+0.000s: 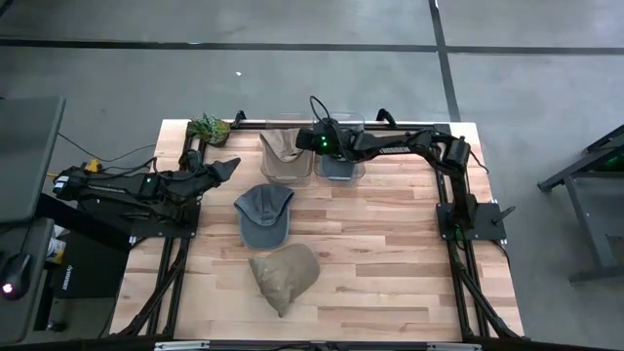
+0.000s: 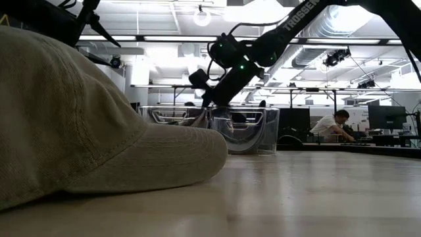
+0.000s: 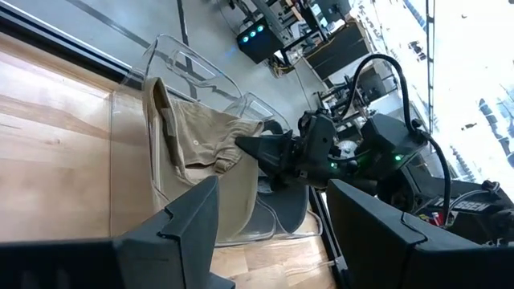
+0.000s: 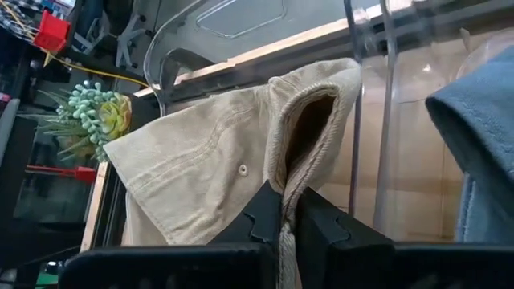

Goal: Pick & Place hat
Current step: Put the top brown cap into the left transparent bin

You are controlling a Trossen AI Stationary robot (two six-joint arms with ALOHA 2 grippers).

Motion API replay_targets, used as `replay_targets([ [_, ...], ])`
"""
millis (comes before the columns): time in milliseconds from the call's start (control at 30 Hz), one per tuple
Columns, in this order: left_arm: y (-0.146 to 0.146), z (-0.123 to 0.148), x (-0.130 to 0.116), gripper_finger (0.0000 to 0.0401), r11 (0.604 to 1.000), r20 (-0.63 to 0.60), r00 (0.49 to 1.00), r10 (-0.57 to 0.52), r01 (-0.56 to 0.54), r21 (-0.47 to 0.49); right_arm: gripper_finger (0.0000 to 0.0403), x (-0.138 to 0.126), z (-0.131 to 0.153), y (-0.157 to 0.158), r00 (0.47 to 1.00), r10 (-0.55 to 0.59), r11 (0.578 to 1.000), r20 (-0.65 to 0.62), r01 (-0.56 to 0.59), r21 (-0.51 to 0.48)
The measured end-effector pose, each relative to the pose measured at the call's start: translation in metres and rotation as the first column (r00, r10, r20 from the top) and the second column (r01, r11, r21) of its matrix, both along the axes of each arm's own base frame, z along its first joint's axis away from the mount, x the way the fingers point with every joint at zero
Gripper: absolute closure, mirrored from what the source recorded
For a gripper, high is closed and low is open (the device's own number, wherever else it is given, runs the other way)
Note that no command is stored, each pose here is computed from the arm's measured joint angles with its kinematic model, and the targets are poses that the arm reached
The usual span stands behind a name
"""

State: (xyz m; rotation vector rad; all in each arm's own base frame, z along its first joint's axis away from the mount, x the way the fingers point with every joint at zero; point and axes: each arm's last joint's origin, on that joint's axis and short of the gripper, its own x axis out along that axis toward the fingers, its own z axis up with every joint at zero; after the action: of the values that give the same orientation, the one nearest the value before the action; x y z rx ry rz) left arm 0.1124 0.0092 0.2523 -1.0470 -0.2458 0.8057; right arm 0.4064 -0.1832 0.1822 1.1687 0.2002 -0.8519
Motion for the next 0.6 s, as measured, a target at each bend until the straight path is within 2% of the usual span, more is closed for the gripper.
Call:
replay_targets([
  [333,0.0,0.0,0.0,0.0188,1.0,0.0,1.0,0.0,0.0,0.0,0.0321,-0.0005,-0.0001,-0.0014,0.999,0.041,0.999,-0.001,-0.041,0.007],
  [600,0.0,-0.0001,0.0,0.0188,1.0,-0.001,1.0,0.0,0.0,0.0,0.0246,-0.0007,0.0005,-0.0019,0.996,0.091,0.996,0.0,-0.091,0.01],
])
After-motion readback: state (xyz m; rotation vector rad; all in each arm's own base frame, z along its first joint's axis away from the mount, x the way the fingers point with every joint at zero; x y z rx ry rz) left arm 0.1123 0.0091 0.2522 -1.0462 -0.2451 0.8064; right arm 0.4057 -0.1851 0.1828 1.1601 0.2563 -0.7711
